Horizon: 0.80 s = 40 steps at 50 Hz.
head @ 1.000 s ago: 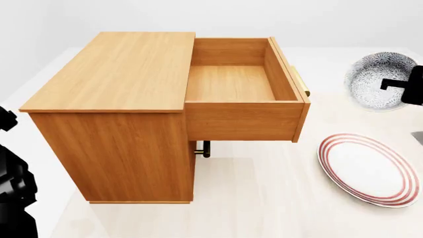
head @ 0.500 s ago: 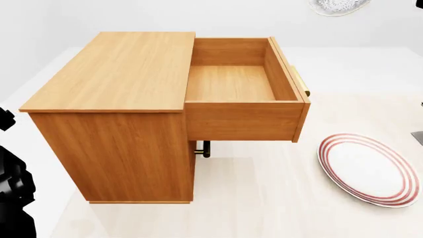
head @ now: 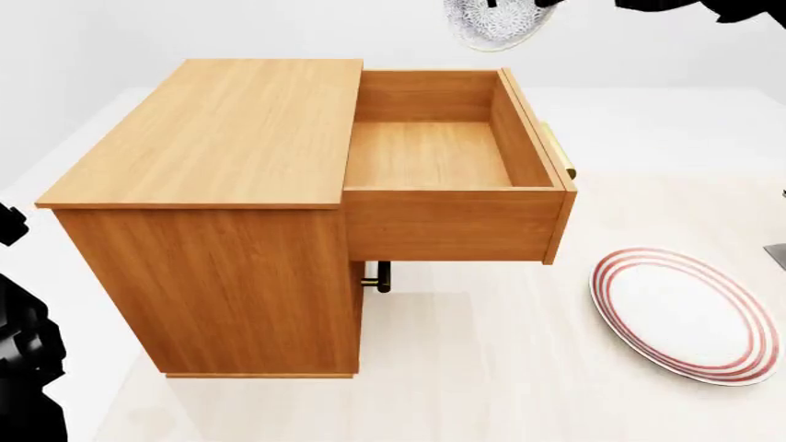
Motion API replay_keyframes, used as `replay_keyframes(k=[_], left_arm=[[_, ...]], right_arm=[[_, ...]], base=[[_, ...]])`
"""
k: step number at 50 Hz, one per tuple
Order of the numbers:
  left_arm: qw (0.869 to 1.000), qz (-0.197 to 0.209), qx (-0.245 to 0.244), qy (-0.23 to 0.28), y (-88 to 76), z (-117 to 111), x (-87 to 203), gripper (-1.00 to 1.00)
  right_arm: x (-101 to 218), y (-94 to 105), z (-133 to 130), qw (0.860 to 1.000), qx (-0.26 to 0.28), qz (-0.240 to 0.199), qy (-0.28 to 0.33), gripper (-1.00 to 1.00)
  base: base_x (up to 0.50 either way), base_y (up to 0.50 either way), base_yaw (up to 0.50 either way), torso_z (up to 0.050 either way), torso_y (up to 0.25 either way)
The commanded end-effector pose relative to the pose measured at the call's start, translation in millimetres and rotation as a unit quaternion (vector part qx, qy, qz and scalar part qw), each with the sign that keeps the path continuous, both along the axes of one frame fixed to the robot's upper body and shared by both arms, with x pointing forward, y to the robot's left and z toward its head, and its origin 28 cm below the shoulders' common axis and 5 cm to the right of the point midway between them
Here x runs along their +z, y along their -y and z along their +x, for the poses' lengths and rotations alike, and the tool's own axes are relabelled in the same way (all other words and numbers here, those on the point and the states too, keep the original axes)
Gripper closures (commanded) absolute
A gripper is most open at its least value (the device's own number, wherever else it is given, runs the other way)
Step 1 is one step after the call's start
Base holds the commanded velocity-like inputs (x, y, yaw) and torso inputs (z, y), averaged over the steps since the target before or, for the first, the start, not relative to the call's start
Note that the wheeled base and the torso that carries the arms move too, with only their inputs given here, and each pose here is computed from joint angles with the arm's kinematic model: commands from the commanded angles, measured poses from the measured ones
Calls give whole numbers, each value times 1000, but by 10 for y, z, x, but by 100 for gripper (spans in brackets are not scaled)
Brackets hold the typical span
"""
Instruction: Open the top drawer of the cabinet and put the bowl in it.
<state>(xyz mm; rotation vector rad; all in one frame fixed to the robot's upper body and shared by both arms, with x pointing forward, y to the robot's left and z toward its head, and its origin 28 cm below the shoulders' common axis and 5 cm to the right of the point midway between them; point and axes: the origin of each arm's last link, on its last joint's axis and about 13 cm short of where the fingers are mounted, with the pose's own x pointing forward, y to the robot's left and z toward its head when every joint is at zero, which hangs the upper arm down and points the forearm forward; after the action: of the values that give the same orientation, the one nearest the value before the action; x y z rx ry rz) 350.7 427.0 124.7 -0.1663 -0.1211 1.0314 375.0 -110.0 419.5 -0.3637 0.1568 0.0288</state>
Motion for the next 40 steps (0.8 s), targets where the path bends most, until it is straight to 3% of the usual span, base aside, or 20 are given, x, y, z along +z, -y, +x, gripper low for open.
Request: replay_keyframes(k=[1,18,40], left_arm=[[1000,-2,0,0,0,-5,-12,-100],[1000,-4,0,0,-1,-15,-30,-100],[1000,-8,2,-2,-10,-35,-63,-100]], right_arm=[[-109,-244,103,998,34,-27,-44,100],[-412,-434,230,991,60,-34,-111,100],[-677,-466,256,985,60,-14,-161,100]], base=[[0,0,0,0,0],[0,0,0,0,0],[0,0,0,0,0]])
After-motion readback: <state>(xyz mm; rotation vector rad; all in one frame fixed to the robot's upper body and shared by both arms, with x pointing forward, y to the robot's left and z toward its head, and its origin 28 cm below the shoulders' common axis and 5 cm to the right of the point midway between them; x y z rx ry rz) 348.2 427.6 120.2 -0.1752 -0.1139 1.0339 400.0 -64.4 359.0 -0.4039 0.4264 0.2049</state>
